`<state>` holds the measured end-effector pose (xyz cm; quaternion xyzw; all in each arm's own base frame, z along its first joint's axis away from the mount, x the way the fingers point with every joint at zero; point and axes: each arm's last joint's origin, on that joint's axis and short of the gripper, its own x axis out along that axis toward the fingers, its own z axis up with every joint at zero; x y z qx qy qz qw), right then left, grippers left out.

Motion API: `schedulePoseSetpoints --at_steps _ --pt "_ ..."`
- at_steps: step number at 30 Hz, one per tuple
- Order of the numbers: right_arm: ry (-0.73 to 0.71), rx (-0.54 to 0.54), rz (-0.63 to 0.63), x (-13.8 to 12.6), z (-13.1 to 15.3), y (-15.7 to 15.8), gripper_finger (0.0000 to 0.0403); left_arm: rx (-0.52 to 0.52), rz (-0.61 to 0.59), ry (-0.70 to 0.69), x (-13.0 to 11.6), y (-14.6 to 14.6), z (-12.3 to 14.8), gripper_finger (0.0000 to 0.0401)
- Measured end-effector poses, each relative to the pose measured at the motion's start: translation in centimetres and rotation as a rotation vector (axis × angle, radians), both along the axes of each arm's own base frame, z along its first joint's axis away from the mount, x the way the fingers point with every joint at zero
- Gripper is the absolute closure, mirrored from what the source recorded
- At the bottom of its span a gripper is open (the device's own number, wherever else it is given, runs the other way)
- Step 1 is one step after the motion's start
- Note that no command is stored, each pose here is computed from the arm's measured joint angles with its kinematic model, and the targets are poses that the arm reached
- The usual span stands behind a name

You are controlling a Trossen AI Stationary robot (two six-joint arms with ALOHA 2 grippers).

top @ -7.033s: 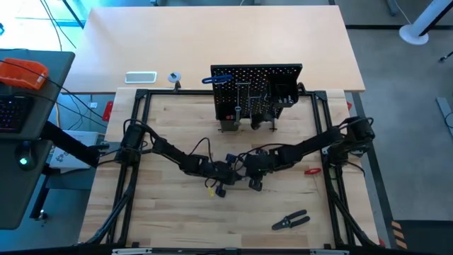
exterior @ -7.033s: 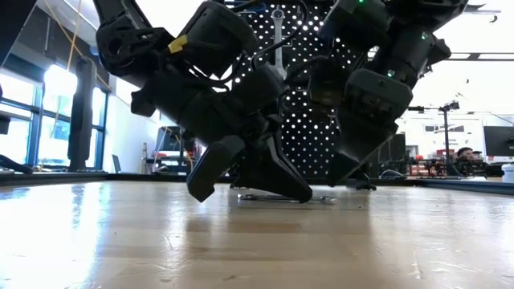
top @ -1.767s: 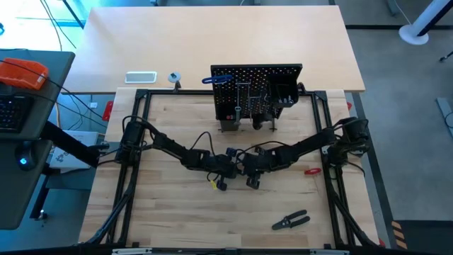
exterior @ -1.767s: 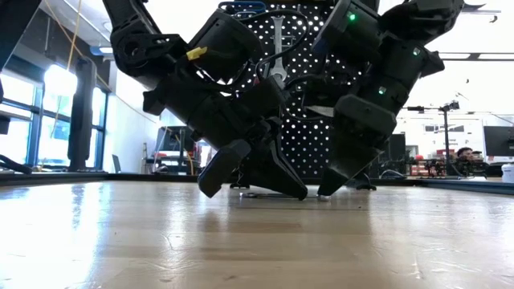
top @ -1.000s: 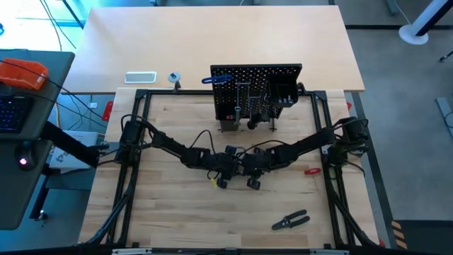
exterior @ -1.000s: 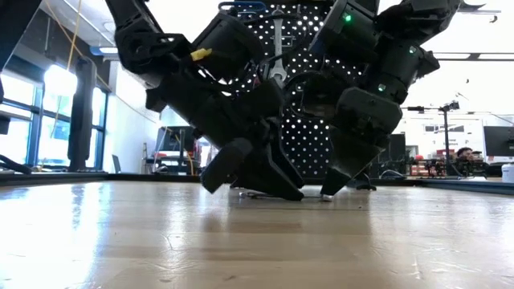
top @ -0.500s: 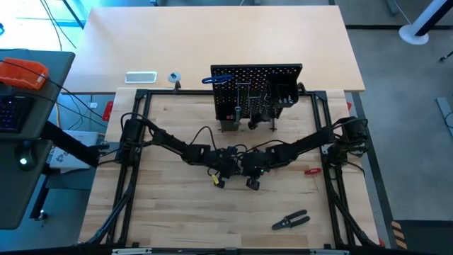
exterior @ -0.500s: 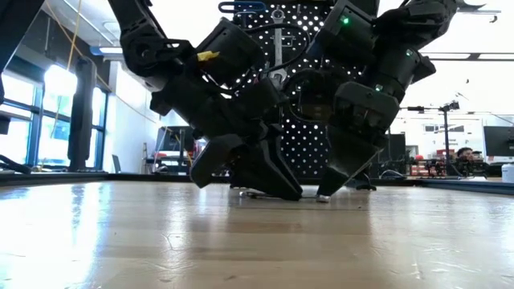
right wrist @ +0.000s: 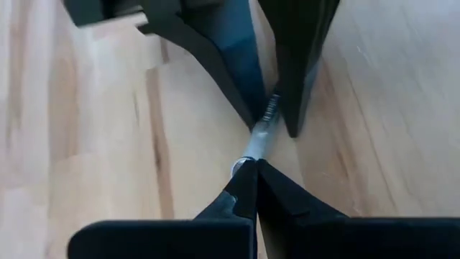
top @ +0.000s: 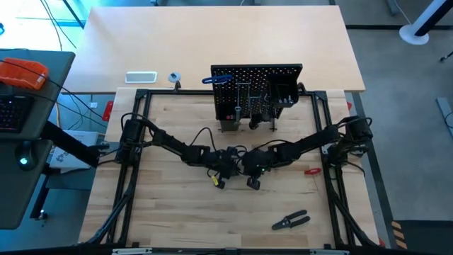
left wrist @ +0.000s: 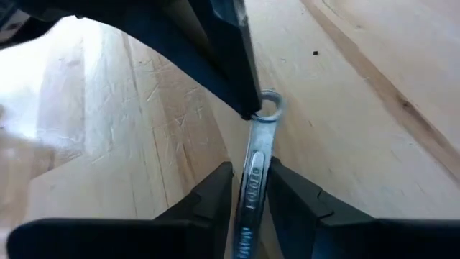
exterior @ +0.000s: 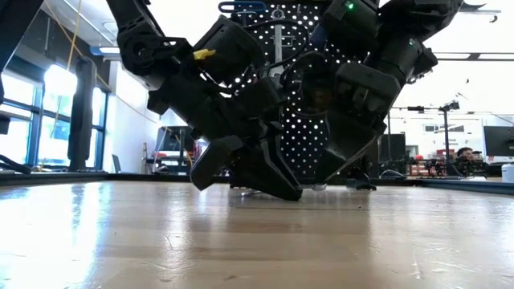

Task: Hang tools onto peg board
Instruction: Hang the wrench on the pegboard

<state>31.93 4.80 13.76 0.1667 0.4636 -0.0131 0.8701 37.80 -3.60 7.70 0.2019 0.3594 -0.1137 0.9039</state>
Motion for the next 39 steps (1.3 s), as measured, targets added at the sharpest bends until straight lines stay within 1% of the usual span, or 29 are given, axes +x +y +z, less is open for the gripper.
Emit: schedulePoseSetpoints --at_steps 2,4,7,8,12,16,21,24,27,32,36,39 --pt "-0.014 0.011 0.008 0.1 0.1 0.1 0.0402 0.028 0.017 -0.005 0.0 0.0 0.0 0.0318" --pt "-0.031 0.015 0.009 0.2 0.2 0.1 0.0402 0.032 -0.009 0.016 0.2 0.0 0.1 0.0328" --pt "-0.036 0.016 0.012 0.3 0.3 0.1 0.0402 0.074 -0.017 0.036 0.4 -0.2 0.1 0.0381" --pt "-0.037 0.016 0.013 0.3 0.4 0.1 0.0402 0.089 -0.019 0.029 0.4 -0.4 0.1 0.0388" --pt "-0.036 0.017 0.021 0.3 0.4 0.1 0.0402 0.147 -0.024 0.01 0.5 -0.9 0.1 0.0395" --pt "-0.034 0.016 0.021 0.3 0.4 0.1 0.0403 0.178 -0.025 -0.002 0.5 -1.2 0.1 0.0397" --pt "0.002 0.006 0.019 -0.2 0.5 0.1 0.0403 0.176 -0.022 -0.002 0.5 -1.2 0.2 0.0398" --pt "-0.008 -0.005 0.031 -0.6 1.6 0.1 0.0398 0.171 -0.017 -0.002 0.5 -1.2 0.2 0.0399" --pt "-0.025 -0.039 0.023 -1.4 3.0 0.3 0.0379 0.164 -0.01 -0.004 0.5 -1.1 0.2 0.0399" --pt "-0.01 -0.104 -0.017 -3.4 5.3 0.9 0.0316 0.144 0.003 -0.014 0.6 -1.1 0.2 0.04" --pt "-0.03 -0.116 -0.043 -4.7 7.0 1.5 0.027 0.133 0.01 -0.027 0.7 -1.1 0.5 0.04" --pt "-0.045 -0.132 -0.055 -5.7 7.9 2.0 0.0252 0.114 0.019 -0.048 0.7 -1.1 1.1 0.04"
